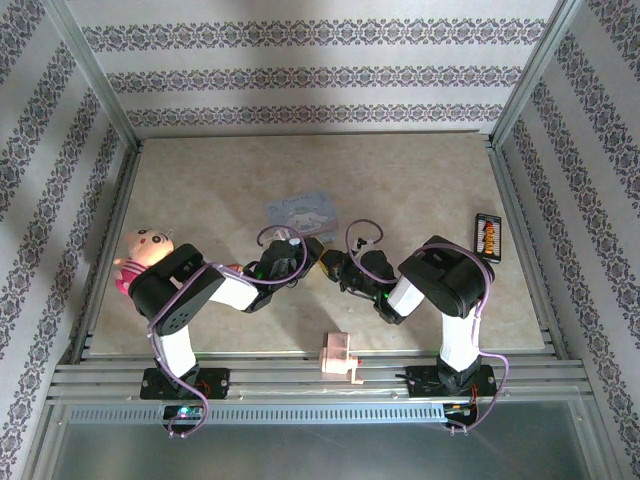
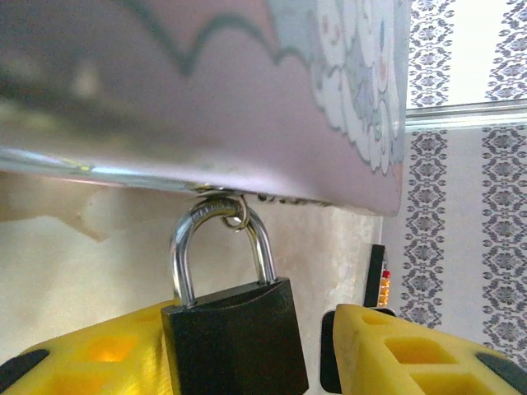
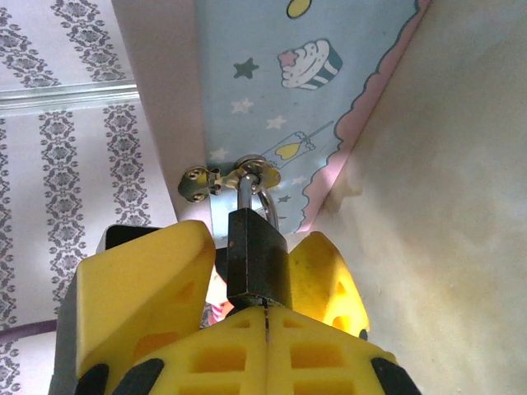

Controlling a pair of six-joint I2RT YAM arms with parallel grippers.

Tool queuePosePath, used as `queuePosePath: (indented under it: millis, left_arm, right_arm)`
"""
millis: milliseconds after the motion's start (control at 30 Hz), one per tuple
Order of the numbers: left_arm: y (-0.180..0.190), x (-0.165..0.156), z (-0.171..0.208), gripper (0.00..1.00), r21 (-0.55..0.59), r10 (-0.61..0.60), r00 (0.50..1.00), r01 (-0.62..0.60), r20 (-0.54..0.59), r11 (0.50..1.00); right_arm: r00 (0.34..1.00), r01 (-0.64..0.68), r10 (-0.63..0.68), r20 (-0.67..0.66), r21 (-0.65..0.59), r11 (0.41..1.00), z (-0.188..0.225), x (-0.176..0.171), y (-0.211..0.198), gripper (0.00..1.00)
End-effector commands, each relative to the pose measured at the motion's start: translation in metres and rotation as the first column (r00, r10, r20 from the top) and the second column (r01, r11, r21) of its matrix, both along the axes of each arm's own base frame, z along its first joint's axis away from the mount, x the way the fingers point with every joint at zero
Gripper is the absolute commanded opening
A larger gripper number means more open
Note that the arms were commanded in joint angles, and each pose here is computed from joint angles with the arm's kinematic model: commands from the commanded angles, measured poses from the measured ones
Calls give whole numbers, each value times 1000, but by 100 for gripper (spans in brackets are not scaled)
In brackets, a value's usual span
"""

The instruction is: Unlock the padlock with the key

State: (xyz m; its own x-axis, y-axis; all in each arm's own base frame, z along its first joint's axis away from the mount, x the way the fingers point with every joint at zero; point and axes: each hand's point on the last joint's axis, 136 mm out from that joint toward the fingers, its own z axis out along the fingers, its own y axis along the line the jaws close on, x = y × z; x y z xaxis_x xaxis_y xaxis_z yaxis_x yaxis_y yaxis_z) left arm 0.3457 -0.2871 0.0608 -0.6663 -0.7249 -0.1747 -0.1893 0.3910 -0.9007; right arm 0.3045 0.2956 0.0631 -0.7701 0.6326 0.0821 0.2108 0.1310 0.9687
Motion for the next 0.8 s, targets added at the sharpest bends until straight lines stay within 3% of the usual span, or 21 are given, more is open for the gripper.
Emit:
queuePosePath:
  millis: [0,133,267,367,467,633,767]
  left_arm:
    - [-11,-2,15,48,-103,-14,998,21,68,994]
    - [-1,0,15,48,-140,27,995,-13,97,990]
    - [4,-2,14,67,-85,25,995,-17,95,996]
    - [12,-2,14,68,-20,33,995,-32,90,999]
    - [20,-1,11,67,25,42,997,-44,72,999]
    - [23,5,6,50,7,50,997,-50,67,999]
    - [20,9,3,47,12,43,997,-44,65,999]
  right_arm:
    - [999,27,-29,30,50,998,16,5,3,0]
    - [999,35,-36,30,39,999,14,3,-1,0]
    - [999,35,-36,32,40,999,16,3,-2,0]
    - [999,33,-34,38,44,998,18,3,-2,0]
    - [999,22,-24,42,50,999,20,3,1,0]
    - [999,7,-9,42,50,999,20,1,5,0]
    - [999,0,-2,43,51,999,20,1,8,0]
